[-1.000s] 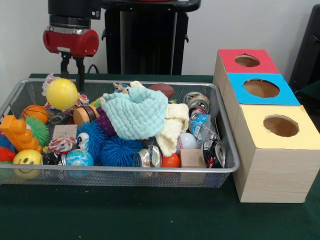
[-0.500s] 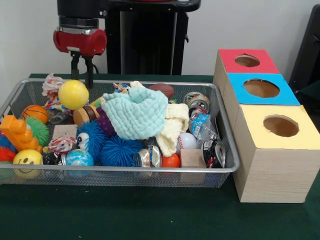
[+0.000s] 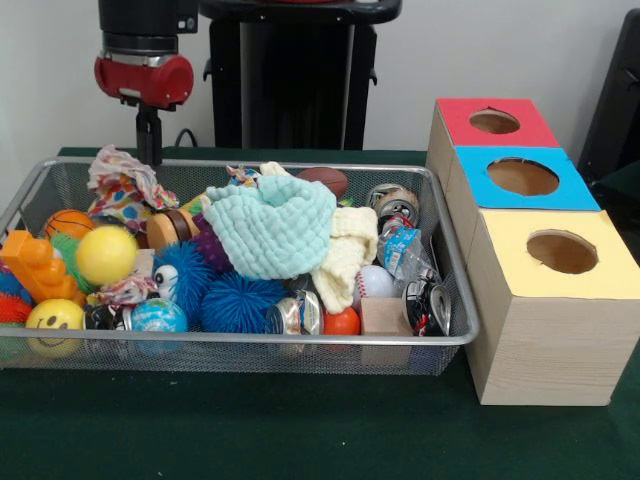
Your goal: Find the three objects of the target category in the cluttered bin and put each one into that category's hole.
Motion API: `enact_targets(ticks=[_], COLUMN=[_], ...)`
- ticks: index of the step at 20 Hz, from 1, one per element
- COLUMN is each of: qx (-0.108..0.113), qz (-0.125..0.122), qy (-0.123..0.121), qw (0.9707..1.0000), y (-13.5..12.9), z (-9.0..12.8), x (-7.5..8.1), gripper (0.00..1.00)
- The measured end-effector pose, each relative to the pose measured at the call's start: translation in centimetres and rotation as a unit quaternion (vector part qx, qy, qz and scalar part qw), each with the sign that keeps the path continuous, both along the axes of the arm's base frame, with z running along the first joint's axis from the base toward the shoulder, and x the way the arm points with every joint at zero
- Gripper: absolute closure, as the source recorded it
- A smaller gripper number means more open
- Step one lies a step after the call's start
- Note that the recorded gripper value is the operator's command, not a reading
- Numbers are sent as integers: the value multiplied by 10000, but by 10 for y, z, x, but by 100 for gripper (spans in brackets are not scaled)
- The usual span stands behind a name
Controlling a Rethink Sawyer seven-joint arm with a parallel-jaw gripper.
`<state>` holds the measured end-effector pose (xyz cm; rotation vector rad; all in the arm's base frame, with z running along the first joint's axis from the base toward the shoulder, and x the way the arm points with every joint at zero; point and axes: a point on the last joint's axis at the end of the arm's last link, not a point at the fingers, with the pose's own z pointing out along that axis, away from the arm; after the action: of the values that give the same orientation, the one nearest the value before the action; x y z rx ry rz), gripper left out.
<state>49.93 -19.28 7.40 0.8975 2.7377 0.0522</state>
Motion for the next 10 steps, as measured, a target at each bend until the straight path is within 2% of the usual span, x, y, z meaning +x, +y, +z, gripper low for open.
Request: enact_targets(ticks=[1, 10], qx=[40, 144], qz=[-56, -282], qy=[60, 191], qw=[10000, 9993], y=[-2, -15], z=[-2, -5], x=[-8, -33], gripper=[100, 100])
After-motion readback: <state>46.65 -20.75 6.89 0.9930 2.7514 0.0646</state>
